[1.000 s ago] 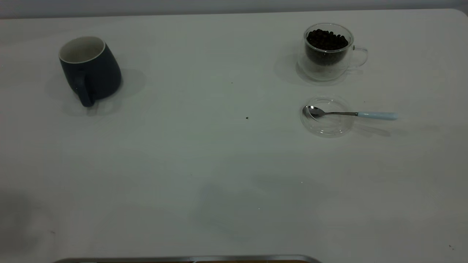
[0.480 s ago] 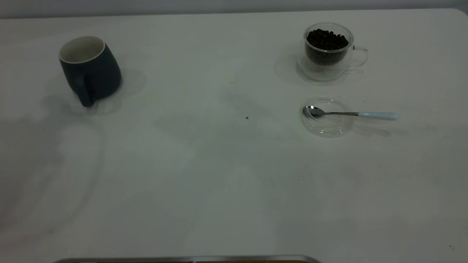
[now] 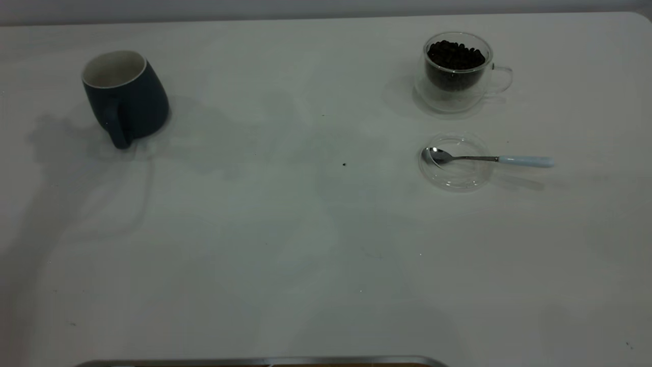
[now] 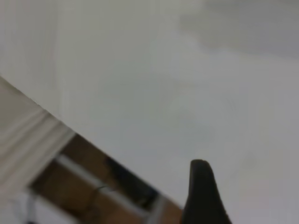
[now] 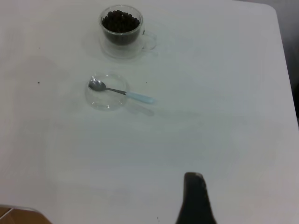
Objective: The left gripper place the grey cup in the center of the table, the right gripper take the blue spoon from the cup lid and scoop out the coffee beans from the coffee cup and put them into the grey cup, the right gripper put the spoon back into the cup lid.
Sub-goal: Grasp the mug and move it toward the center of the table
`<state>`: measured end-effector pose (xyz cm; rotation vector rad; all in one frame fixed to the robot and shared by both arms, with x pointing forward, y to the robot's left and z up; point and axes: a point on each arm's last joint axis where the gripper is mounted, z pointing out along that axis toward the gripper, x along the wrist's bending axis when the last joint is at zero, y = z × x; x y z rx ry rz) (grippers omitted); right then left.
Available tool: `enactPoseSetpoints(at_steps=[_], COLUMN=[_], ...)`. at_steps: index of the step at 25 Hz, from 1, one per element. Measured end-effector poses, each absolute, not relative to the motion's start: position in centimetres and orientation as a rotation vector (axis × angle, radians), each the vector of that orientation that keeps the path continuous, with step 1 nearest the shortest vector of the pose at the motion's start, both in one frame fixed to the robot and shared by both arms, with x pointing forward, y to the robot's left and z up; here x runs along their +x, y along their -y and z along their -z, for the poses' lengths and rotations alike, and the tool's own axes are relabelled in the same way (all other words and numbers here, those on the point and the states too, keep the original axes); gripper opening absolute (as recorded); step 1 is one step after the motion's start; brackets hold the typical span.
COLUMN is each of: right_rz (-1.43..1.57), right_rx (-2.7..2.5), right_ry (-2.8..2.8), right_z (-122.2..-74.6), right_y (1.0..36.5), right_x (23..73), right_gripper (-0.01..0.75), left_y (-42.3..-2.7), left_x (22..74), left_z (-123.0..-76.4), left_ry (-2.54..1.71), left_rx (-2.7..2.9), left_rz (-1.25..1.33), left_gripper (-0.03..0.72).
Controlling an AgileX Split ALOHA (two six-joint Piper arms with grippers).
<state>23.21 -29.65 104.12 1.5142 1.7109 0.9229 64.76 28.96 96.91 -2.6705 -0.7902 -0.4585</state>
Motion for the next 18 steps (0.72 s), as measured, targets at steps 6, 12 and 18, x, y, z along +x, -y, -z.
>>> enactPoseSetpoints(at_steps=[6, 12, 18], right_rz=[-0.923, -0.923, -0.923], right_rx=[1.514, 1.514, 1.514], right_ry=[-1.711, -1.711, -1.711], right_z=[-104.1, -104.1, -104.1], right_y=[29.6, 29.6, 29.6], right_x=[23.2, 23.2, 23.2], right_gripper=[0.588, 0.588, 0.588], left_y=[-27.6, -27.0, -27.2], left_x=[66.5, 67.6, 68.2], left_z=[-92.8, -89.5, -86.4], left_ry=[0.519, 0.397, 0.249], left_rx=[-2.699, -2.732, -2.698], left_rz=[0.470, 0.518, 0.502], left_gripper=[0.588, 0.588, 0.588])
